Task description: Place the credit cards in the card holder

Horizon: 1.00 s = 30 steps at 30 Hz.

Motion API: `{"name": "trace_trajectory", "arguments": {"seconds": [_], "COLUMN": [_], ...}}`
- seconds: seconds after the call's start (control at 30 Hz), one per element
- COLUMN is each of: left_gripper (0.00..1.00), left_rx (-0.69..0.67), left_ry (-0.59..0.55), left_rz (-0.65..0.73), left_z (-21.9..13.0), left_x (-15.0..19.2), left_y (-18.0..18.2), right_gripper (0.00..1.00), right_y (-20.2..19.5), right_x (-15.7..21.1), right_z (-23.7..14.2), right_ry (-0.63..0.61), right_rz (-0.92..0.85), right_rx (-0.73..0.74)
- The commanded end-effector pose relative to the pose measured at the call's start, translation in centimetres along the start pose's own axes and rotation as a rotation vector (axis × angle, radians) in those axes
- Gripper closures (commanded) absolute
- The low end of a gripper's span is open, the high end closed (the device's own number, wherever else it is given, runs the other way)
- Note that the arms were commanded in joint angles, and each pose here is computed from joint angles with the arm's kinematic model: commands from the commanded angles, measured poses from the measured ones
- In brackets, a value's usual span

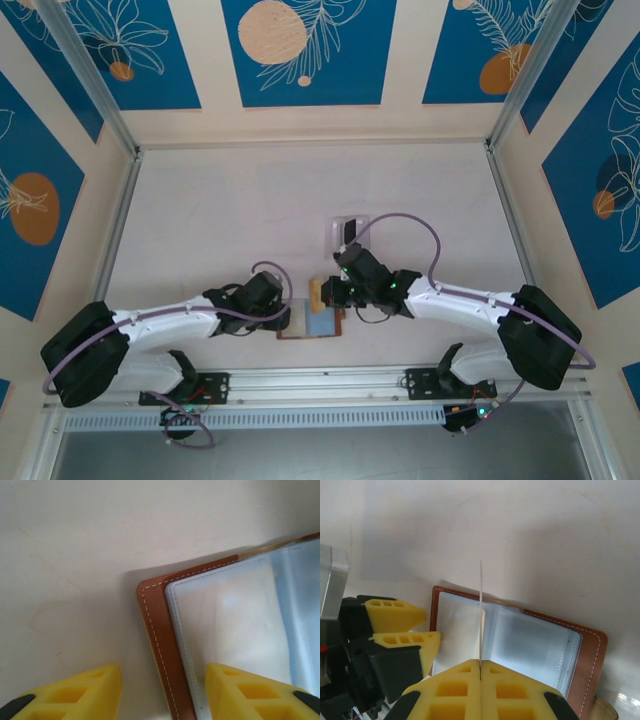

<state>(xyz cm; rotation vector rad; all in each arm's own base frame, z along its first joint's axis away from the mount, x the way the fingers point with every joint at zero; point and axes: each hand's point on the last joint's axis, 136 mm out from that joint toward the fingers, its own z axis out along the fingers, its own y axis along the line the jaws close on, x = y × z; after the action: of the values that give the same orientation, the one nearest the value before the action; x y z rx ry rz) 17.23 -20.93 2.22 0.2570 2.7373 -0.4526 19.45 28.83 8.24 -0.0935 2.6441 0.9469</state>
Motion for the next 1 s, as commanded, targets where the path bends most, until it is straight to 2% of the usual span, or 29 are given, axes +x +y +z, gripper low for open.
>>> {"name": "trace_trajectory", "arguments": {"seconds": [0.0,0.47,0.97], "left_gripper": [0.53,0.55,0.56], "left_rx": [-0.007,-0.059,-0.086], "left_ry": [0.032,0.085,0.092], "left_rz": [0.023,0.005,0.001], "left_z": [0.3,1.6,1.9], "left_x": [0.8,3.3,4.0], "left_y": [0.0,2.0,2.4], "right_gripper": [1.00,1.00,1.00], "right_y": [2.3,1.1,0.3], "right_x": [-1.2,0.3,1.5], "right_z": [-0.2,0.7,0.2], "right_ry": [-0.091,-0.106,-0.105], "right_rz": [0.034,0.092,0.091], "right_rx": [-0.137,-0.196,-0.156]}}
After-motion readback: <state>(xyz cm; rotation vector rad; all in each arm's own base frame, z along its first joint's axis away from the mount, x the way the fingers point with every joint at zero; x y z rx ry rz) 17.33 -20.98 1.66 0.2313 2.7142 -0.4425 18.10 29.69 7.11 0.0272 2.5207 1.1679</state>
